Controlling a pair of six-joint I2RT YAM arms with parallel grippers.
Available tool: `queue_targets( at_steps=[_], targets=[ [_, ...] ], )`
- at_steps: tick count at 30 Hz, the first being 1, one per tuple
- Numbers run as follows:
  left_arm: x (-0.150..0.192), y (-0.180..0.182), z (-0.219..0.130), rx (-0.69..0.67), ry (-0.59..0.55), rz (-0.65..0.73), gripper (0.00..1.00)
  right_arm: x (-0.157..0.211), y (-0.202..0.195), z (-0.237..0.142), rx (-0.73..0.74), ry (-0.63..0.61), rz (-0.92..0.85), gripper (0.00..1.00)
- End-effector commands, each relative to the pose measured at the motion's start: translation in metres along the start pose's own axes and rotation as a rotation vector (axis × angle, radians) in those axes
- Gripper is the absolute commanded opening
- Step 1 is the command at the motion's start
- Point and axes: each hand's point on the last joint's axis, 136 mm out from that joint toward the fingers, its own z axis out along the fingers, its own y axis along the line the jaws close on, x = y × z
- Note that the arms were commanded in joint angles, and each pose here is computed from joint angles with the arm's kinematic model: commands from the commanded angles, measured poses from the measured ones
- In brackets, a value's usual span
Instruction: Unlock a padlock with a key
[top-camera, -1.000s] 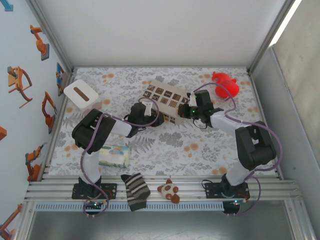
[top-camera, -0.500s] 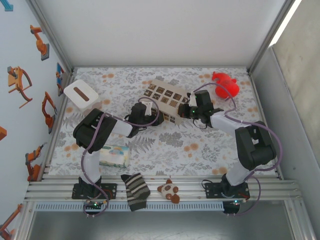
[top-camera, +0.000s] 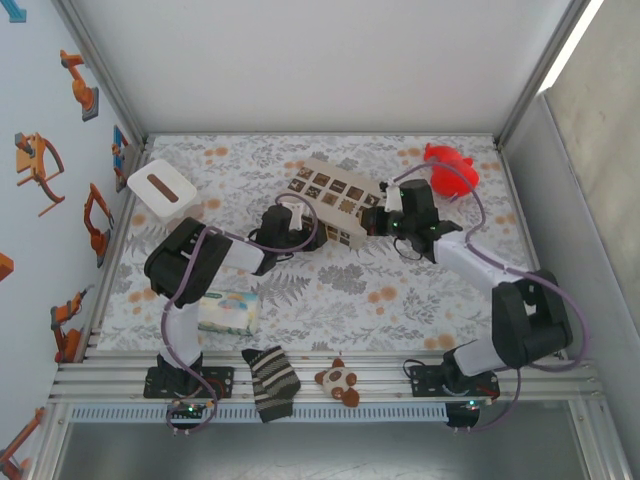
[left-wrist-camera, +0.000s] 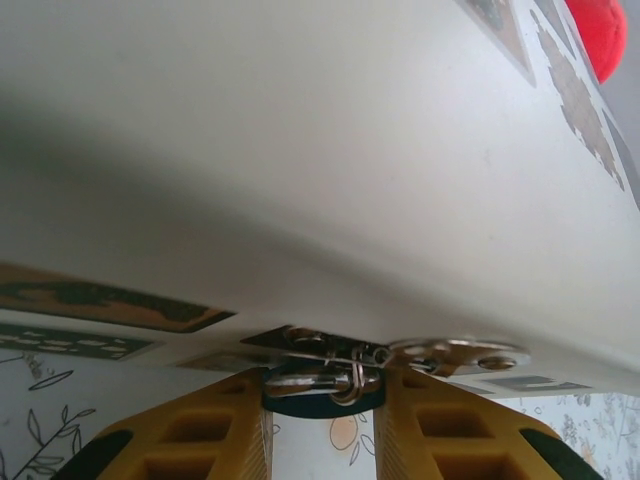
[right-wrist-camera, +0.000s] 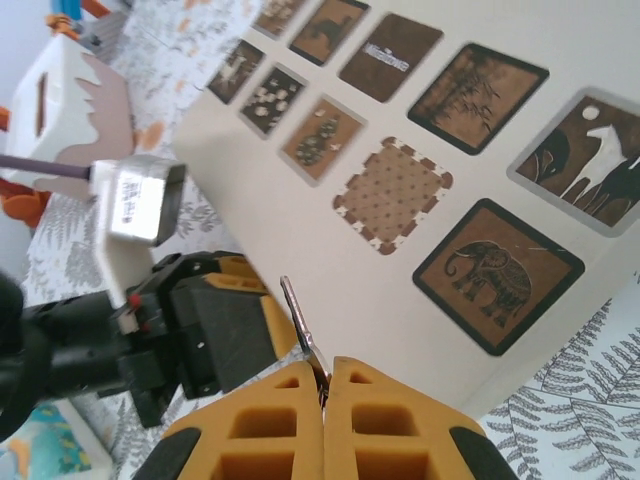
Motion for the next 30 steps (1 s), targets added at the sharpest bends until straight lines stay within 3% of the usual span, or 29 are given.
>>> queue_targets(
  at_steps=[1,7,17,30],
  targets=[
    [-0.018,-0.032,-0.012,0.086,-0.036,0.010,0.27,0.023,0.000,-0.013,-0.003,0.016,-0.071,0.00],
    [-0.021,-0.047,-0.017,0.115,-0.016,-0.005,0.27,0.065,0.012,-0.018,-0.035,0.006,-0.185,0.00],
    [-0.021,-0.061,-0.020,0.138,0.038,-0.064,0.27,0.105,0.011,-0.006,0.000,-0.026,-0.373,0.00],
    [-0.018,-0.087,-0.030,0.163,0.139,-0.113,0.27,0.107,0.012,0.022,0.015,-0.065,-0.516,0.00]
  ],
)
